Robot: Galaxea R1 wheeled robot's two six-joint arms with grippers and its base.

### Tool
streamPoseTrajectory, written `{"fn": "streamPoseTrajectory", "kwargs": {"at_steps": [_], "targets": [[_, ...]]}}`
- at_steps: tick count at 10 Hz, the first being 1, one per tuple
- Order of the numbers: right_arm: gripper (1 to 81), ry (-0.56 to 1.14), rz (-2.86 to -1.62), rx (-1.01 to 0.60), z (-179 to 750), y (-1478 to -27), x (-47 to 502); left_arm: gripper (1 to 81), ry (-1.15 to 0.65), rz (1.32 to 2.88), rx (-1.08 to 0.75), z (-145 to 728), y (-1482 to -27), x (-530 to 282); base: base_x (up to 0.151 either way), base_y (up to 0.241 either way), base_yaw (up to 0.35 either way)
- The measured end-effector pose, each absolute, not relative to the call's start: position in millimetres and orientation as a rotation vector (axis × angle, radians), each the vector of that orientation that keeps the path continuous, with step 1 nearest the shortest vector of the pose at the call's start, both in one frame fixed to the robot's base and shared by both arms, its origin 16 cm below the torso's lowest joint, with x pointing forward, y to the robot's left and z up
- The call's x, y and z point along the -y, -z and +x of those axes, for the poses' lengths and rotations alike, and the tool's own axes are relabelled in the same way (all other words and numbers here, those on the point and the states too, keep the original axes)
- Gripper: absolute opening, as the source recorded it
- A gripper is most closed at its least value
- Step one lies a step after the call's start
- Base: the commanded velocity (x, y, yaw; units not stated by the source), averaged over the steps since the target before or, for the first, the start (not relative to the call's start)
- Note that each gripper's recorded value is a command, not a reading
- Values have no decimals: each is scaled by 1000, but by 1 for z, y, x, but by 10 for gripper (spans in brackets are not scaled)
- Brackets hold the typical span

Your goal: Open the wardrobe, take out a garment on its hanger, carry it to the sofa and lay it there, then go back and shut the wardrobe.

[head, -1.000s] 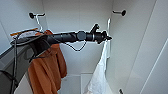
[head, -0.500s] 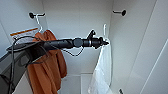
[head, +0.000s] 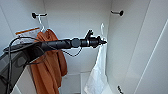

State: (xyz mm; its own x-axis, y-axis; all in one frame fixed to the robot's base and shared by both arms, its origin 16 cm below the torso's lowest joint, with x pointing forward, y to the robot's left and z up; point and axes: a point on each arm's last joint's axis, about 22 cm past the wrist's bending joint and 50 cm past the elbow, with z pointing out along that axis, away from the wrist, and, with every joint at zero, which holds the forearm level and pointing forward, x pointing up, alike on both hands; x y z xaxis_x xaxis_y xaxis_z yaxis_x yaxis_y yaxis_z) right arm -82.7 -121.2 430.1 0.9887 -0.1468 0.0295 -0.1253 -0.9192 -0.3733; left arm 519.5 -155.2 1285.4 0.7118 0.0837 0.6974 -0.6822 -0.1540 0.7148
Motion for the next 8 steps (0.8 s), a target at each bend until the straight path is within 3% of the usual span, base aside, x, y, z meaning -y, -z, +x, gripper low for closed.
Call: {"fn": "streamPoseTrajectory", "kwargs": {"at_steps": [8], "targets": [[811,81,-2754,-196,-82,-430,121,10,-697,1602,492,514,-1274,149,-83,0,0]]}}
